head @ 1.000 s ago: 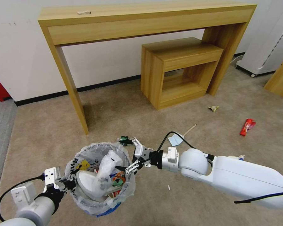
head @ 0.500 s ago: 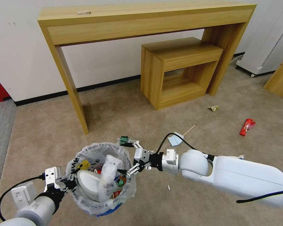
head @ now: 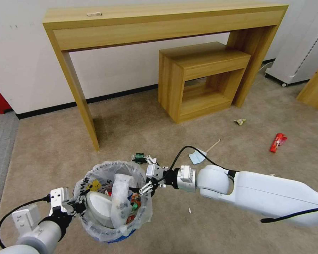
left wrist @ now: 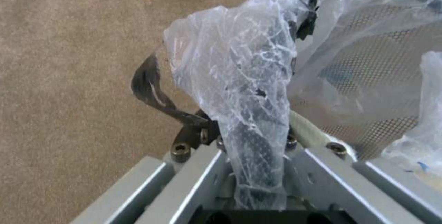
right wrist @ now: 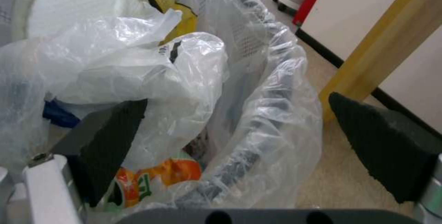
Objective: Pick up the trash bin and place the garbage on the floor into it.
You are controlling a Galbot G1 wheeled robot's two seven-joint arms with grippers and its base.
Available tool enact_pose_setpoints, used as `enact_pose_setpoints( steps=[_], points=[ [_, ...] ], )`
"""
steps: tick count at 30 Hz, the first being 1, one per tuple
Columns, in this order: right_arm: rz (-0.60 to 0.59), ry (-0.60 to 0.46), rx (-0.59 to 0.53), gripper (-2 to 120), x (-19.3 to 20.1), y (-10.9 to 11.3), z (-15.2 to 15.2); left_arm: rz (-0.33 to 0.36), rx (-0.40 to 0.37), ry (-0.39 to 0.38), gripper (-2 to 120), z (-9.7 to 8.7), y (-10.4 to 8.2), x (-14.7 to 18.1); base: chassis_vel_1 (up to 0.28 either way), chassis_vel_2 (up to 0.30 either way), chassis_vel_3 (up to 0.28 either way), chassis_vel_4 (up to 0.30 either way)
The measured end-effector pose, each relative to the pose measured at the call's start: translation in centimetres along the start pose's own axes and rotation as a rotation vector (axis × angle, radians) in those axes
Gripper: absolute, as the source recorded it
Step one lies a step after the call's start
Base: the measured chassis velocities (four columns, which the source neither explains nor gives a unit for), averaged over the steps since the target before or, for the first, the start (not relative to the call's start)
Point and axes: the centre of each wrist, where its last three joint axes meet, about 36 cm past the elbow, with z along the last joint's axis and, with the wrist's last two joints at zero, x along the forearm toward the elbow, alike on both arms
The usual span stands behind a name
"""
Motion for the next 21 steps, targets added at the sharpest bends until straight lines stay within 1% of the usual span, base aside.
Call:
enact_pose_setpoints(
  steps=[7, 12, 15, 17, 21],
  points=[
    [0.036, 0.014, 0.007, 100, -1.5, 0.6, -0.9, 0.005, 0.001, 0.001, 1, 0.1, 0.1, -0.2, 0.0, 0.0, 0.0, 0.0],
    [0.052, 0.008, 0.015, 100, -2.4, 0.5, -1.2, 0.006, 0.0, 0.001, 1, 0.1, 0.2, -0.2, 0.0, 0.0, 0.0, 0.0],
    [0.064, -0.009, 0.026, 100, -2.9, 0.2, -1.7, 0.002, -0.002, 0.001, 1, 0.1, 0.4, -0.3, 0.0, 0.0, 0.0, 0.0],
    [0.067, -0.056, 0.017, 100, -3.1, -0.6, -2.8, -0.003, -0.002, 0.005, 1, 0.1, 0.7, -0.6, 0.0, 0.0, 0.0, 0.0],
    [0.063, -0.099, -0.001, 100, -3.2, -0.9, -3.8, -0.004, -0.001, 0.002, 1, 0.0, 0.9, -0.9, 0.0, 0.0, 0.0, 0.0]
  ],
)
